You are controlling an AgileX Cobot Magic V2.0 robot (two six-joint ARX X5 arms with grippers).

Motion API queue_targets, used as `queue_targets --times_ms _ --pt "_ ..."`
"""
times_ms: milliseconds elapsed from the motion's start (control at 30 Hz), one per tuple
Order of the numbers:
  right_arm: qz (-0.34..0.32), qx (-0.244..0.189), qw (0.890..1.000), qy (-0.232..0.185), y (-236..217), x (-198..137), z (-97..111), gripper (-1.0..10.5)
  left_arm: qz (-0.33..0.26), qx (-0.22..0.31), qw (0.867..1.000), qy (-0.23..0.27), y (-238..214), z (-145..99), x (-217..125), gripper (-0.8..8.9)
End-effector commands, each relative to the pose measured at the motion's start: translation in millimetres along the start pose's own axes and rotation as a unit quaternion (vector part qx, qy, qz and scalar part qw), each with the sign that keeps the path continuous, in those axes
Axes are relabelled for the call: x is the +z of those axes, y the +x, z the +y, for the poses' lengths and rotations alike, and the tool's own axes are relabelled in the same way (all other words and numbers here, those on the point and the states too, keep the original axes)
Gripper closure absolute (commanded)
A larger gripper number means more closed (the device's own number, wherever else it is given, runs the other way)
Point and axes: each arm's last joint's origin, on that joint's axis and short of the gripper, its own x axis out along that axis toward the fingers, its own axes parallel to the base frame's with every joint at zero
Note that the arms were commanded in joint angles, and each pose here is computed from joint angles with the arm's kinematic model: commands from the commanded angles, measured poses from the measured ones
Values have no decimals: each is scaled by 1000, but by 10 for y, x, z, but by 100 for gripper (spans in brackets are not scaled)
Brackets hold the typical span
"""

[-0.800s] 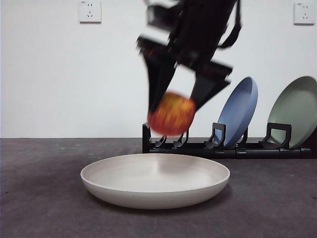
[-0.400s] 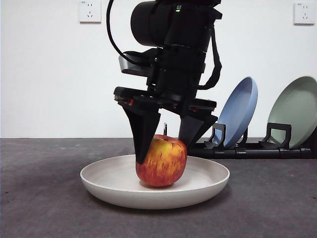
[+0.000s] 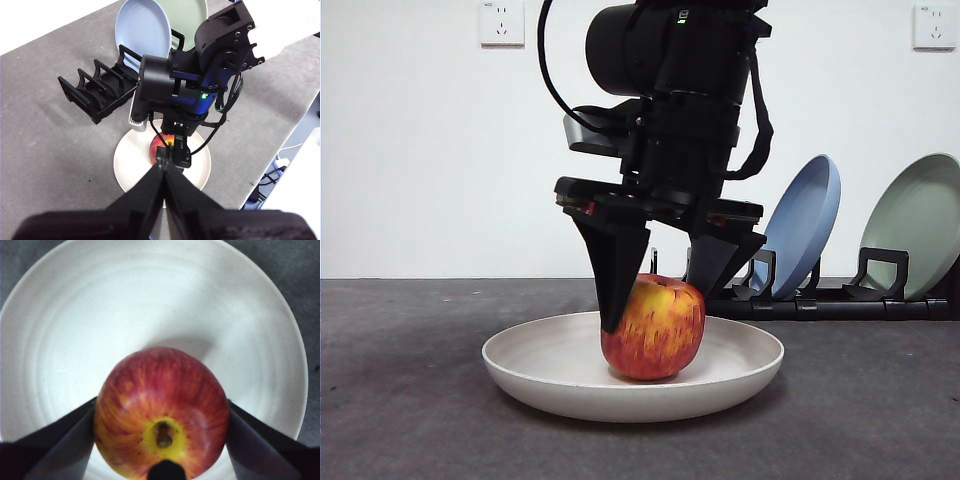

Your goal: Take the yellow plate from the plate rack,put the plate on the table,take the apple from the table,put the apple in the plate

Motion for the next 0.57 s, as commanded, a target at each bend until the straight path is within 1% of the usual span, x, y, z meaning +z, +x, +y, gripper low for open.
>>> queue_targets --times_ms 33,333,467,567 --pt "18 -3 1000 5 68 -33 1 437 4 0 1000 -1 -8 4 -14 822" --pt "13 -4 1000 5 -2 -23 1 434 9 0 1000 -1 -9 5 -23 822" --pt "-8 -11 1000 6 -210 -36 -8 434 9 0 1000 -1 -9 5 -23 822" --pt "-28 -29 999 6 -480 -86 -27 434 9 0 1000 -1 -9 5 -23 822"
